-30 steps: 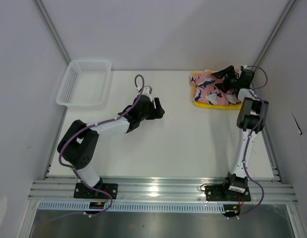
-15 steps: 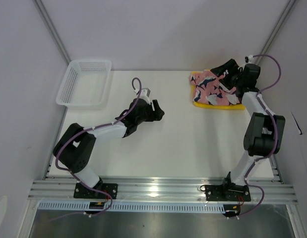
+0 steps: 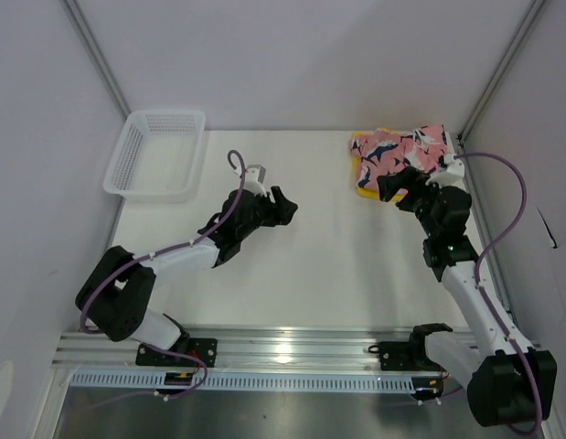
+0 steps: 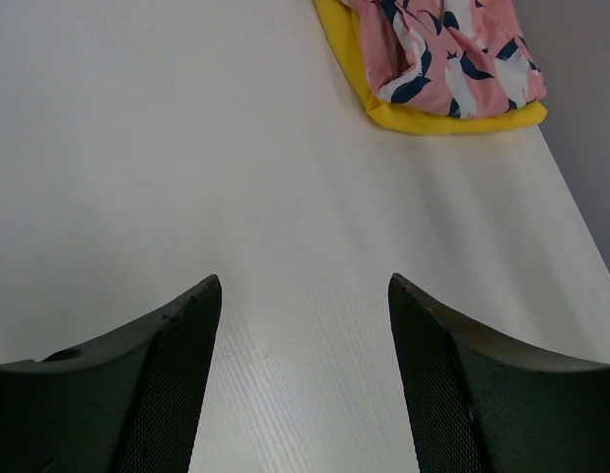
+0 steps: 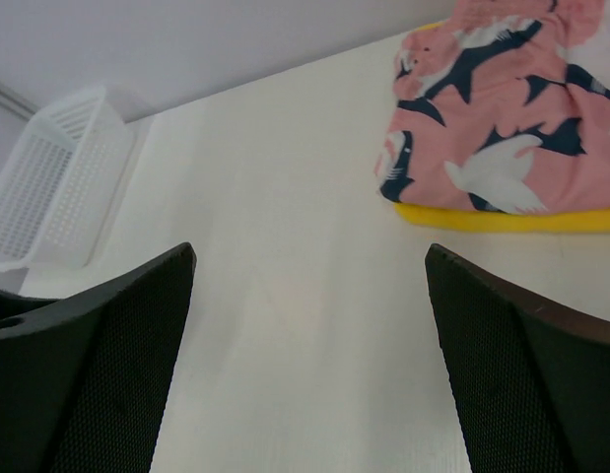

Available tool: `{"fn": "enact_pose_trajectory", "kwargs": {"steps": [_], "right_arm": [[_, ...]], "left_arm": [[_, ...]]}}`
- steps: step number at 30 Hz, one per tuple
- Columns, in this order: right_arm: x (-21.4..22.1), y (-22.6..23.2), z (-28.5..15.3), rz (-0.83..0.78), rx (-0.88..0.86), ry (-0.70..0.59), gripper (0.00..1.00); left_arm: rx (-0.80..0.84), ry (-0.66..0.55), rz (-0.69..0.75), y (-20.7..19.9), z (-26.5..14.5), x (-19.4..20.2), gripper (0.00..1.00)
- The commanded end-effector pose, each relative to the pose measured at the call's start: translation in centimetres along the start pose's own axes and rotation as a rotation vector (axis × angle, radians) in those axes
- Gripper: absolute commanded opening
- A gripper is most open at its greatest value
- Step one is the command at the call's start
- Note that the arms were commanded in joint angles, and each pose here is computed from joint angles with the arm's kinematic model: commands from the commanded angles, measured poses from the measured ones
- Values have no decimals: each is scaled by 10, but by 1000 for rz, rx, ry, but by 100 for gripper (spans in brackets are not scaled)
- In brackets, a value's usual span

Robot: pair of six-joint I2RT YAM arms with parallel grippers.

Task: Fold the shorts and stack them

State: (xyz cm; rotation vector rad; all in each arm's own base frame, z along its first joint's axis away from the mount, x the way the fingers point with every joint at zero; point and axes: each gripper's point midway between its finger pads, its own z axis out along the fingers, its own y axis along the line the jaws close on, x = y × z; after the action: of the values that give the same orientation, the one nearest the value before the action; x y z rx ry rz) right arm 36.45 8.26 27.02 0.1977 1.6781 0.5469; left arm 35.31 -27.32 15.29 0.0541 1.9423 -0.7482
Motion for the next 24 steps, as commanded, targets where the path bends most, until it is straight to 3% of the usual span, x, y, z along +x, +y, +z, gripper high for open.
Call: {"fn": "enact_pose_trajectory", "kwargs": {"steps": [1,8,14,19,24], "right_arm": [[20,-26,-12,-48,92,-22,99],[69,-34,-30,-135,139,-3,100],[108,-22,-37,-153,44,60,100],[121,-9,-39,-156,-22,84,99],[128,-10,-36,-131,-23,91,99]], "left_arm": [[38,-117,34,-13,-13,-34,72],[7,-172,50,-8,-36,-47,72],[-49,-190,38,16,-66,-30,72],[-122,-158,42,39,-93,-9,72],[-115,-217,8,47,-119,-4,72]]}}
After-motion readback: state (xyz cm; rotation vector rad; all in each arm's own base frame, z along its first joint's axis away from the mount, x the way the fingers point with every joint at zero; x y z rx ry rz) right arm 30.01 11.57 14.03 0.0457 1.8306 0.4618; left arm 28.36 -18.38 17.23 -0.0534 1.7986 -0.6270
